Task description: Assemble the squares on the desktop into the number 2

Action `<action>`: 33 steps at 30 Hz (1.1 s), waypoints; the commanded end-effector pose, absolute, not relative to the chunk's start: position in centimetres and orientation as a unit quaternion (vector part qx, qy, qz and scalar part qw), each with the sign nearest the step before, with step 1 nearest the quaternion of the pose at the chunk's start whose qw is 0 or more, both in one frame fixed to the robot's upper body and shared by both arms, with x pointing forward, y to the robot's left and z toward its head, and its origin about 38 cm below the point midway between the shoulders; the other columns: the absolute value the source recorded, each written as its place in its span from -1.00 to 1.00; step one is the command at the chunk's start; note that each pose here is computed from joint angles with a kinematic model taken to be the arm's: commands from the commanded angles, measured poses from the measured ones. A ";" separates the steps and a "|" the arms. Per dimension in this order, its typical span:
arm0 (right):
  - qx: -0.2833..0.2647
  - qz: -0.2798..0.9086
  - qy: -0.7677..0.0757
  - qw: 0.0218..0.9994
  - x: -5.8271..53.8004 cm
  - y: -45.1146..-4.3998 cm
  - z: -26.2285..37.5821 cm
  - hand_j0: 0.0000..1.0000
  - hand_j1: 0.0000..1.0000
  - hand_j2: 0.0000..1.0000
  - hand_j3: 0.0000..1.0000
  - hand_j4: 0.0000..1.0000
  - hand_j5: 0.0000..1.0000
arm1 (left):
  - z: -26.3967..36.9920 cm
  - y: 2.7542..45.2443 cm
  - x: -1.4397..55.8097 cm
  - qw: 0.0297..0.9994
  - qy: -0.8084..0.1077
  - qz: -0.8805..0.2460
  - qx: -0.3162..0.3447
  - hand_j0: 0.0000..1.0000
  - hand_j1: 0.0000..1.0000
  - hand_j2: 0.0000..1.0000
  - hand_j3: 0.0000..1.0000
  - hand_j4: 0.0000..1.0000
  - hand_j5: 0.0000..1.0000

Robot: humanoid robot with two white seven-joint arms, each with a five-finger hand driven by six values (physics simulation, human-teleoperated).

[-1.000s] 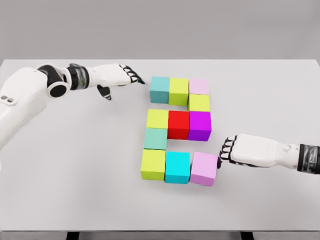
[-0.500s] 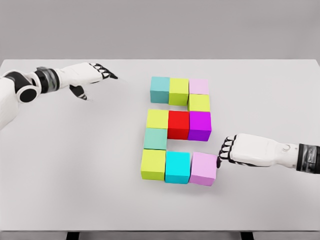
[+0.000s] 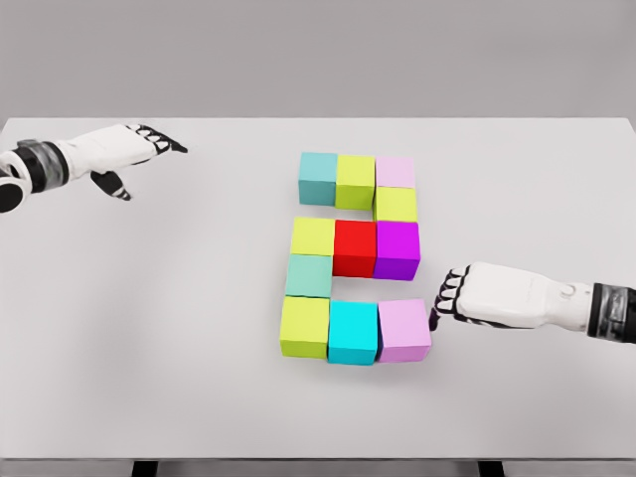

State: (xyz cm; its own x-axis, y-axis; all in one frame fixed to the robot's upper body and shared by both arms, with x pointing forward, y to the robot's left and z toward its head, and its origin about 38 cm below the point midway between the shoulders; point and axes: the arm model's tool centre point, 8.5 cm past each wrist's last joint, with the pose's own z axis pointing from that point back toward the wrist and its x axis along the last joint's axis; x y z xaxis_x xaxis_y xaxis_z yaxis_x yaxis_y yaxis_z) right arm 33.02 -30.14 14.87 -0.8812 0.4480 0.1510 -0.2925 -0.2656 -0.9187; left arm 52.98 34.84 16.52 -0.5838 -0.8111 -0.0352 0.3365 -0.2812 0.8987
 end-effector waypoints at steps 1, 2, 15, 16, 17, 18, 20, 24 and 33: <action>-0.071 0.792 -0.559 0.236 33.0 -30.4 15.1 0.08 0.08 0.08 0.08 0.08 0.08 | 17.5 36.9 52.8 0.390 -0.466 -0.747 0.270 1.00 1.00 1.00 1.00 1.00 1.00; -0.071 0.792 -0.559 0.237 33.0 -30.5 15.1 0.08 0.08 0.08 0.08 0.08 0.08 | 17.5 37.1 52.8 0.391 -0.465 -0.747 0.271 1.00 1.00 1.00 1.00 1.00 1.00; -0.048 0.797 -0.560 0.220 30.9 -29.5 15.4 0.08 0.08 0.08 0.08 0.08 0.08 | 17.4 37.7 52.5 0.395 -0.461 -0.746 0.273 1.00 1.00 1.00 1.00 1.00 1.00; -0.048 0.797 -0.560 0.220 30.9 -29.5 15.4 0.08 0.08 0.08 0.08 0.08 0.08 | 17.3 37.7 52.5 0.396 -0.461 -0.746 0.273 1.00 1.00 1.00 1.00 1.00 1.00; -0.046 0.797 -0.560 0.222 30.8 -29.5 15.3 0.08 0.08 0.08 0.08 0.08 0.08 | 17.3 37.7 52.5 0.396 -0.461 -0.746 0.273 1.00 1.00 1.00 1.00 1.00 1.00; -0.045 0.797 -0.560 0.222 30.8 -29.5 15.2 0.08 0.08 0.08 0.08 0.08 0.08 | 17.4 37.8 52.5 0.396 -0.460 -0.746 0.273 1.00 1.00 1.00 1.00 1.00 1.00; -0.045 0.797 -0.560 0.222 30.8 -29.5 15.2 0.08 0.08 0.08 0.08 0.08 0.08 | 17.4 37.8 52.5 0.396 -0.459 -0.746 0.273 1.00 1.00 1.00 1.00 1.00 1.00; -0.048 0.798 -0.558 0.222 30.9 -29.7 15.3 0.08 0.08 0.08 0.08 0.08 0.08 | 17.3 37.9 52.4 0.397 -0.459 -0.747 0.273 1.00 1.00 1.00 1.00 1.00 1.00; -0.149 0.781 -0.568 0.210 33.9 -33.3 21.8 0.90 0.90 0.90 0.90 0.90 0.90 | 17.3 37.9 52.4 0.397 -0.459 -0.747 0.273 1.00 1.00 1.00 1.00 1.00 1.00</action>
State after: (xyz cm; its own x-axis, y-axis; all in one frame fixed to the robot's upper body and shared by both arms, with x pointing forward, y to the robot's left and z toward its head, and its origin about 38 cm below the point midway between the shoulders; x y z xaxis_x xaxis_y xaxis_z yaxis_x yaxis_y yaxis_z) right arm 33.07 -32.39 19.48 -0.8781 0.4751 0.0570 -0.2103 -0.2762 -0.9378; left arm 52.42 37.83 17.18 -0.5391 -0.8409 -0.0477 0.3432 -0.2711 0.8993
